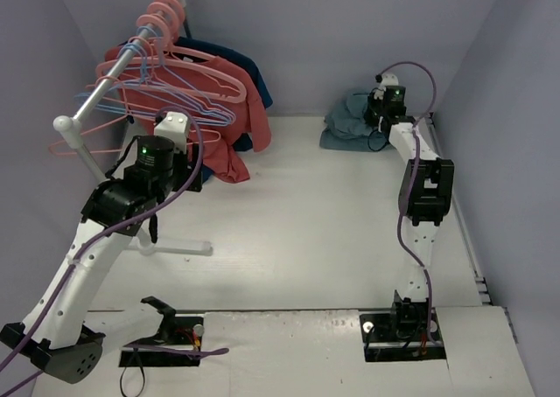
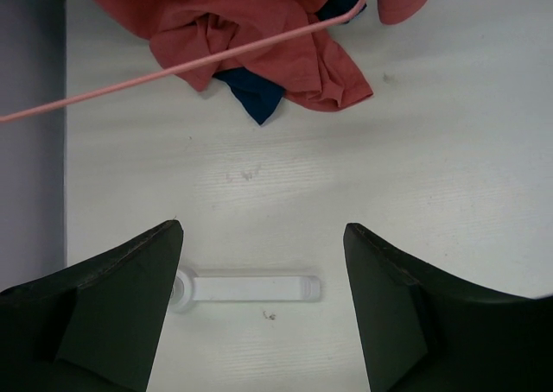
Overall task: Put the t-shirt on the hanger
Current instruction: Pick up the T-shirt at the corner of the board, then place the T-shirt at the center of the board.
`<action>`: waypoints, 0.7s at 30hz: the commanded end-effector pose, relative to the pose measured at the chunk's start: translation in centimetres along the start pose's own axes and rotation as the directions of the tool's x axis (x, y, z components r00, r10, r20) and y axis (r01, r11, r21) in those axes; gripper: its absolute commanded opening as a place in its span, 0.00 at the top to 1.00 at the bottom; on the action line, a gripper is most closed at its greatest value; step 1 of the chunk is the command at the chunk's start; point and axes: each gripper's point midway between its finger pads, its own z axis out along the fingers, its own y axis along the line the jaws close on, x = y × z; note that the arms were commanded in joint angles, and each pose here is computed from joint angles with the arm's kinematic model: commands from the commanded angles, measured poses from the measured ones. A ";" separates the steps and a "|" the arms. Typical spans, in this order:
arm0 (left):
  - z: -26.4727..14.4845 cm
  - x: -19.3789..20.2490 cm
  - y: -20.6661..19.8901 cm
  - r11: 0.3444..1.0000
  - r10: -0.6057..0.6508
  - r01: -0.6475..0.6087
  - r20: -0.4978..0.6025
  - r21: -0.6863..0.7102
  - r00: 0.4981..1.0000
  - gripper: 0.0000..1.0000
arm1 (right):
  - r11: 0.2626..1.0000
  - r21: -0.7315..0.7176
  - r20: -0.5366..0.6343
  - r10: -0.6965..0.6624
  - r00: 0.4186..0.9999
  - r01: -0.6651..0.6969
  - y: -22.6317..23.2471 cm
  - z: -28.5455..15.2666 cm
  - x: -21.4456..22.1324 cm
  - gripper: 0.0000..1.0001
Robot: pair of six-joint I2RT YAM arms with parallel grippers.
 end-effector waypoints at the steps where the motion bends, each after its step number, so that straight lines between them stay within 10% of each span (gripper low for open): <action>1: -2.0 -4.7 0.3 0.999 -0.043 0.041 0.141 0.012 0.989 0.29 | 0.957 -0.044 0.494 -0.228 0.839 0.286 9.1 -15.0 -21.9 1.00; 6: -2.9 -6.7 0.0 0.998 -0.053 0.047 0.184 0.040 0.981 0.29 | 0.908 -0.053 0.645 -0.286 0.708 0.416 16.4 -26.5 -26.3 1.00; 12: -4.4 -7.7 -0.8 0.992 -0.083 0.059 0.220 0.113 0.972 0.29 | 0.875 -0.185 0.671 -0.220 0.708 0.448 21.5 -35.8 -21.7 1.00; 18: -4.9 -6.6 -2.6 0.973 -0.110 0.064 0.198 0.222 0.974 0.29 | 0.841 -0.425 0.448 -0.127 0.885 0.335 23.7 -36.1 -7.4 0.80; 21: -4.4 -5.2 -4.2 0.953 -0.124 0.074 0.155 0.294 0.980 0.29 | 0.889 -0.423 0.245 -0.074 0.967 0.175 21.8 -34.0 1.2 0.51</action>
